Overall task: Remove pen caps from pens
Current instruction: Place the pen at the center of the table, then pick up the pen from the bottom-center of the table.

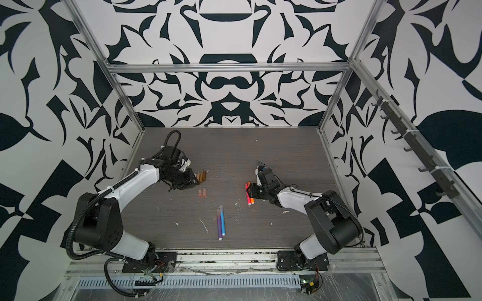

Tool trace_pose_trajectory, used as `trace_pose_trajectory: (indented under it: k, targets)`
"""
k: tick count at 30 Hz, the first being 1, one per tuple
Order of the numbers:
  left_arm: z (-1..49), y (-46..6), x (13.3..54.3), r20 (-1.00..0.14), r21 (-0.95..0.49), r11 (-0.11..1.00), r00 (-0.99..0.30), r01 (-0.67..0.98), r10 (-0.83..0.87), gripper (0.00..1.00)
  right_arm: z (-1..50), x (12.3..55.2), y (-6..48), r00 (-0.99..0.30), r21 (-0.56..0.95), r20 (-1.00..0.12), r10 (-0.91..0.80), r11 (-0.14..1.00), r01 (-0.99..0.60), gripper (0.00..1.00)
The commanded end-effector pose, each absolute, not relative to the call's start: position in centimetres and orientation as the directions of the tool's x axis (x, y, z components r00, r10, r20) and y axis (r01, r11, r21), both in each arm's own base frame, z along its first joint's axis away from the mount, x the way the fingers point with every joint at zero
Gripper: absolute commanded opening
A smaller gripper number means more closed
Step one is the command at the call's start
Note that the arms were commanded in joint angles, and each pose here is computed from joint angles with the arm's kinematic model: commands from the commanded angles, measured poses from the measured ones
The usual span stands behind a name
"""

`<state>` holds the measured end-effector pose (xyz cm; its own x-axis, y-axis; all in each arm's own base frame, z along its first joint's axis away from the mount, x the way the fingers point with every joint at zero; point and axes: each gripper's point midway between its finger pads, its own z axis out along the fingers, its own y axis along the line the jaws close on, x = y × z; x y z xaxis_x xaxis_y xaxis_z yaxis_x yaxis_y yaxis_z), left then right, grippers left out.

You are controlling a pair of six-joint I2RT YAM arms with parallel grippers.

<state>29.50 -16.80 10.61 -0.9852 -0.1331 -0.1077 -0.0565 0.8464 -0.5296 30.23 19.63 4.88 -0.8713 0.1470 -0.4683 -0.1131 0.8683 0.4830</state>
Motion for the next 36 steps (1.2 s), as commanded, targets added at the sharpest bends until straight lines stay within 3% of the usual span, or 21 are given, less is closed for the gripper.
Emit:
trace_pose_trajectory:
  k: [1,5,9,22,36]
  targets:
    - [11.5,-16.7,29.2,-0.105,-0.543,0.838,-0.985,-0.057,-0.136,0.30,7.8,30.7,19.3,-0.833,0.484,-0.530,0.161,0.864,-0.141,0.49]
    - [11.8,-16.6,29.5,-0.097,-0.577,0.812,-0.980,-0.087,-0.174,0.30,9.9,29.4,19.4,-0.825,0.516,-0.532,0.192,0.846,-0.136,0.46]
    - [12.0,-15.9,30.1,-0.057,-0.652,0.738,-0.960,-0.172,-0.274,0.30,11.5,26.0,21.1,-0.817,0.466,-0.565,0.112,0.861,-0.204,0.46]
    - [13.4,-15.1,30.0,-0.101,-0.675,0.716,-0.938,-0.180,-0.332,0.30,8.7,13.9,32.0,-0.804,0.327,-0.584,-0.107,0.876,-0.354,0.43]
    - [14.0,-14.8,29.1,-0.115,-0.674,0.718,-0.936,-0.173,-0.333,0.30,6.6,12.0,35.1,-0.836,0.307,-0.534,-0.122,0.894,-0.326,0.42]
